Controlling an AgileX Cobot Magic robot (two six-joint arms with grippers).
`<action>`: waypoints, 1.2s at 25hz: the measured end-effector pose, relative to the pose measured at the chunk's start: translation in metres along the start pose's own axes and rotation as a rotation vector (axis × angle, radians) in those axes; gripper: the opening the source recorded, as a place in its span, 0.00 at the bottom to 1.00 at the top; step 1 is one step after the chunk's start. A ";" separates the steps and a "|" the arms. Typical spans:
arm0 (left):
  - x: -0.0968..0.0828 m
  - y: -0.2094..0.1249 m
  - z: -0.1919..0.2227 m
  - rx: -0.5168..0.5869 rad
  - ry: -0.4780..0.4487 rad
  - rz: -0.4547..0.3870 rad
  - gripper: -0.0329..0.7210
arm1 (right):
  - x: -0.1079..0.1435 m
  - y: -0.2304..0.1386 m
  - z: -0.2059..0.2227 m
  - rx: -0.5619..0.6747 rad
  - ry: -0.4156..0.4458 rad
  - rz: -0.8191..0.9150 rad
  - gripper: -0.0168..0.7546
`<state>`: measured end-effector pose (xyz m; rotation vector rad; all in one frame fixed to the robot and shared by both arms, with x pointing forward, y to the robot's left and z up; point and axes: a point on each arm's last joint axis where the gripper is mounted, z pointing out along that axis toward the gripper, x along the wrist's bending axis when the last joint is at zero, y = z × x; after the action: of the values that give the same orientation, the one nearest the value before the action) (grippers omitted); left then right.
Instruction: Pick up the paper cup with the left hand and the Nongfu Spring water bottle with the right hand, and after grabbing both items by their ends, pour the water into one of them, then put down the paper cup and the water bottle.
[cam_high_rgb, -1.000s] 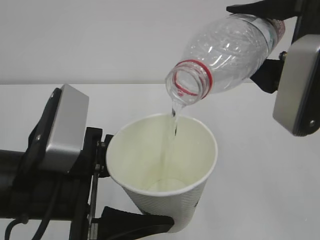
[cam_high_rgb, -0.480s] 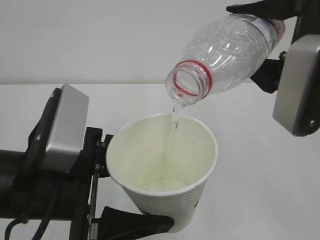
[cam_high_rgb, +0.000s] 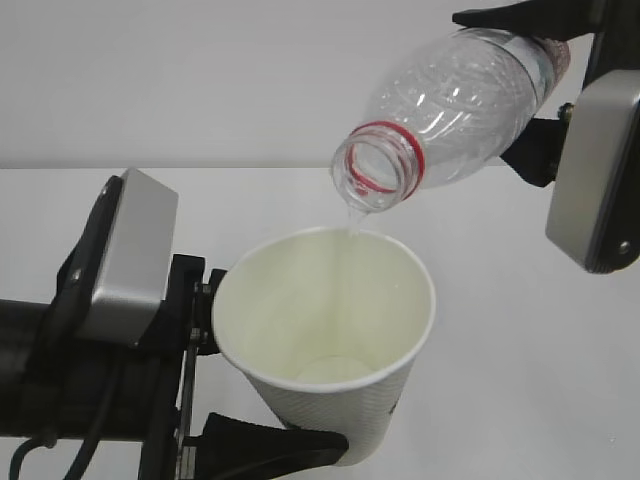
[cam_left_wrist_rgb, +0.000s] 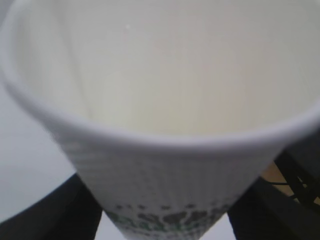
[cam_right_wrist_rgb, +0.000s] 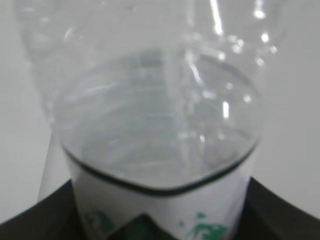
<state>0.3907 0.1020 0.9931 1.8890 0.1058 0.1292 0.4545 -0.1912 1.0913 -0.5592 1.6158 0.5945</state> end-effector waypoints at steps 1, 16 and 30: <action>0.000 0.000 0.000 0.000 0.000 0.000 0.74 | 0.000 0.000 0.000 0.000 0.001 -0.002 0.63; -0.001 0.001 0.000 -0.014 -0.012 -0.001 0.74 | -0.001 0.000 0.000 -0.001 0.000 -0.016 0.63; -0.002 0.002 0.000 -0.020 -0.017 -0.001 0.74 | -0.001 0.000 0.000 -0.002 0.000 -0.019 0.63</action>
<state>0.3892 0.1013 0.9947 1.8701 0.0940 0.1129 0.4545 -0.1910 1.0918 -0.5750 1.6091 0.5819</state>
